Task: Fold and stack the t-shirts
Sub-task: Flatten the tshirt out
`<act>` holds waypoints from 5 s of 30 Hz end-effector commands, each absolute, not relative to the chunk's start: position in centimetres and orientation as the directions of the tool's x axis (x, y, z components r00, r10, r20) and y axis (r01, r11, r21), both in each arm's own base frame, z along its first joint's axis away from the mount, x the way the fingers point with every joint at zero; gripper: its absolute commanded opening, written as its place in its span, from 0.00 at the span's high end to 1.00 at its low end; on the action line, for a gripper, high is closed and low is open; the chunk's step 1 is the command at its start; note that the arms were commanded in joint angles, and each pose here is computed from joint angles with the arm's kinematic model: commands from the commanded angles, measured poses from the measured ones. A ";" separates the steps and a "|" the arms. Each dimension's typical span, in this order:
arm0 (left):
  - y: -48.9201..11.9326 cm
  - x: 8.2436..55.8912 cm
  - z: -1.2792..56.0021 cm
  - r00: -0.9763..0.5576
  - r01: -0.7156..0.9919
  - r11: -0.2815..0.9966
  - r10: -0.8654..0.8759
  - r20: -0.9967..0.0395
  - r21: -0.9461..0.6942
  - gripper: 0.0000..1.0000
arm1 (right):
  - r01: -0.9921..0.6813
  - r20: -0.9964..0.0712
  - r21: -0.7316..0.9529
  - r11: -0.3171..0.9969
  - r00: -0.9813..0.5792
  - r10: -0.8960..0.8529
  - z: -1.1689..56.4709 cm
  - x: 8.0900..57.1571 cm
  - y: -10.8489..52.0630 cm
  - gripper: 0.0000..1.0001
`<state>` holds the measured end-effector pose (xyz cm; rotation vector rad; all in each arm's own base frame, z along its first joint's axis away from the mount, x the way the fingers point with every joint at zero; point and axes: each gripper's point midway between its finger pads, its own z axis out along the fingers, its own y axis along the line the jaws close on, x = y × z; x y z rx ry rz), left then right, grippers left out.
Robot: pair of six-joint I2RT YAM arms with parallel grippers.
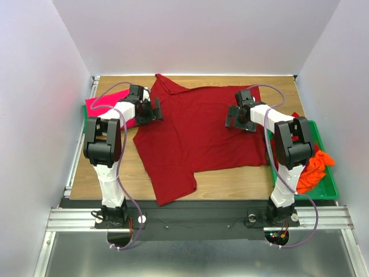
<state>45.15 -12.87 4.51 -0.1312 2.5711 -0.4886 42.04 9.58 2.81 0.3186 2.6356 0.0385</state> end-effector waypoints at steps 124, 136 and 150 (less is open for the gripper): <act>-10.3 29.0 13.6 -0.552 -0.463 0.813 -0.576 -0.603 -0.352 1.00 | 0.275 -0.529 0.269 0.923 -0.758 0.380 13.1 33.3 2.7 0.01; -5.1 31.1 12.1 -0.498 -0.519 0.783 -0.603 -0.623 -0.343 1.00 | 0.306 -0.459 0.256 0.917 -0.797 0.394 9.2 33.4 3.4 0.10; -3.9 31.7 11.2 -0.509 -0.523 0.776 -0.615 -0.602 -0.352 1.00 | 0.314 -0.367 0.194 0.929 -0.855 0.366 5.2 31.2 5.4 0.18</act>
